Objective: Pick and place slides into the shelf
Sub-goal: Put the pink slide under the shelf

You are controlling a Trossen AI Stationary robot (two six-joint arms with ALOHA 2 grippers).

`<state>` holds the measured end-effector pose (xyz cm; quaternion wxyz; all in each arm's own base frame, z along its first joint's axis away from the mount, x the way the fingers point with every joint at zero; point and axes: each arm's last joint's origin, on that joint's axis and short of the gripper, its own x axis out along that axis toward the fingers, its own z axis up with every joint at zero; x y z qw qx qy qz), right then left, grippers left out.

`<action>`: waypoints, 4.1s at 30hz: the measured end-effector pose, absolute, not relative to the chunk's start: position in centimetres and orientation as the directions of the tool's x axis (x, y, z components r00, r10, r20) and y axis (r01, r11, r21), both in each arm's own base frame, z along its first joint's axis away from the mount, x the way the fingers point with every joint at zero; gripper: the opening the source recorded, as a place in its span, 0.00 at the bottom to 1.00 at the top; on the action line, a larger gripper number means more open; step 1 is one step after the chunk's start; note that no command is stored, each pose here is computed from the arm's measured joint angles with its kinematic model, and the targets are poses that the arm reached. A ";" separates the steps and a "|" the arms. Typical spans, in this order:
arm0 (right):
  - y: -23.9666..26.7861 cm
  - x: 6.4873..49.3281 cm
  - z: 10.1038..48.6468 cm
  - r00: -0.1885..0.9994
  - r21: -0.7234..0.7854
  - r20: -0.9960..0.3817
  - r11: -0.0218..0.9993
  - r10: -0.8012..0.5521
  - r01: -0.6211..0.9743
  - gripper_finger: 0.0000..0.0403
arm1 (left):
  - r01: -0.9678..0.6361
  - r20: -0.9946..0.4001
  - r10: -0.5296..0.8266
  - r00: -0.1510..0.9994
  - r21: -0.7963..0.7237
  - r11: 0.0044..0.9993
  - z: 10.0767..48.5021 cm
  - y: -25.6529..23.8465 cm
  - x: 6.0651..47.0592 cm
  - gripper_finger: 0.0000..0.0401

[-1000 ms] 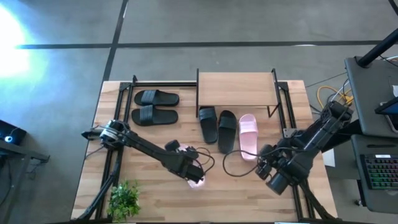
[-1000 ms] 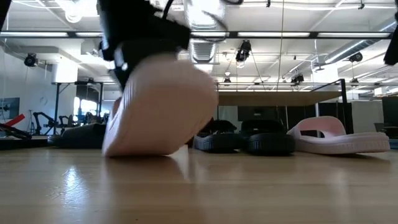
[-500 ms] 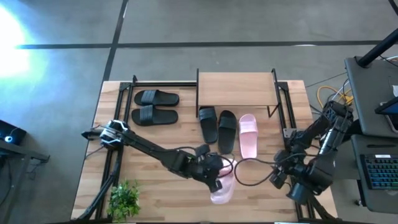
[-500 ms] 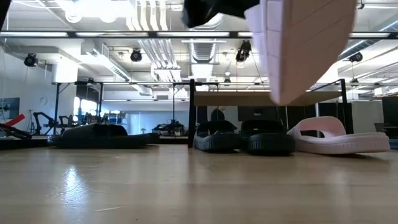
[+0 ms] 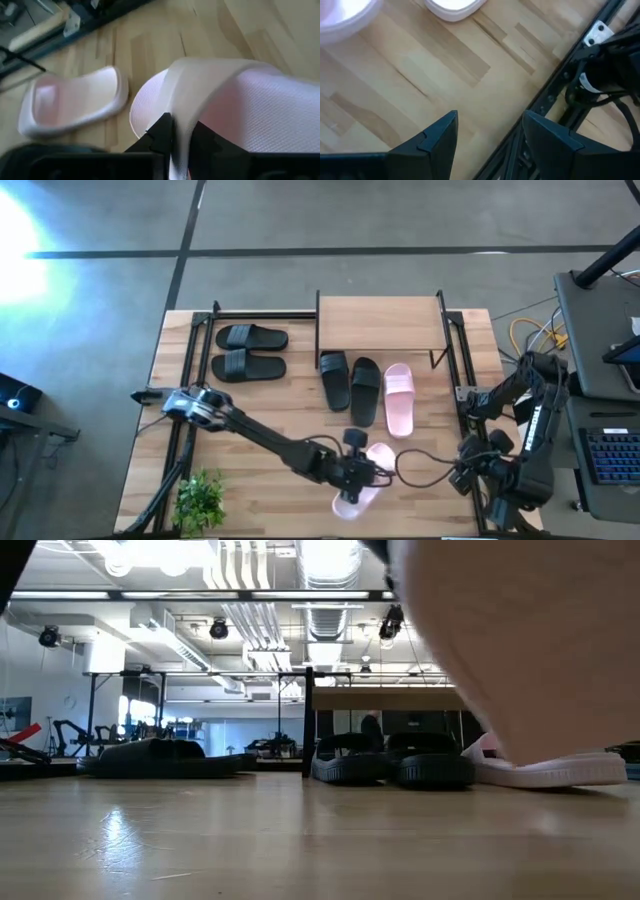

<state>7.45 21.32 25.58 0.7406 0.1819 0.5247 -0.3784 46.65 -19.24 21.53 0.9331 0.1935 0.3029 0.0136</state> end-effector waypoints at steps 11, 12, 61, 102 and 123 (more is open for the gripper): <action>21.6 7.4 25.8 0.161 -0.121 -0.921 0.650 -0.356 0.750 0.53 | 0.078 -0.535 0.152 0.831 0.384 0.920 20.5 -19.5 50.0 0.10; 21.6 7.4 25.8 0.161 -0.121 -0.920 0.650 -0.357 0.750 0.53 | 0.071 -0.533 0.151 0.833 0.373 0.925 20.6 -19.5 50.0 0.11; 29.4 23.4 21.0 0.376 -0.335 -0.789 0.853 -0.486 0.399 0.53 | -0.386 -0.853 0.272 0.446 0.090 0.918 24.5 -18.7 22.6 0.65; 25.5 21.6 22.0 -0.043 -0.443 -0.894 0.867 -0.445 0.228 0.02 | -0.259 -0.834 0.293 0.467 0.188 0.947 23.5 -13.4 16.8 0.65; 12.4 12.3 18.0 -0.066 -0.715 -0.680 0.681 -0.730 -0.158 0.04 | -0.351 -0.832 0.275 0.482 0.105 0.930 23.5 -13.7 17.1 0.65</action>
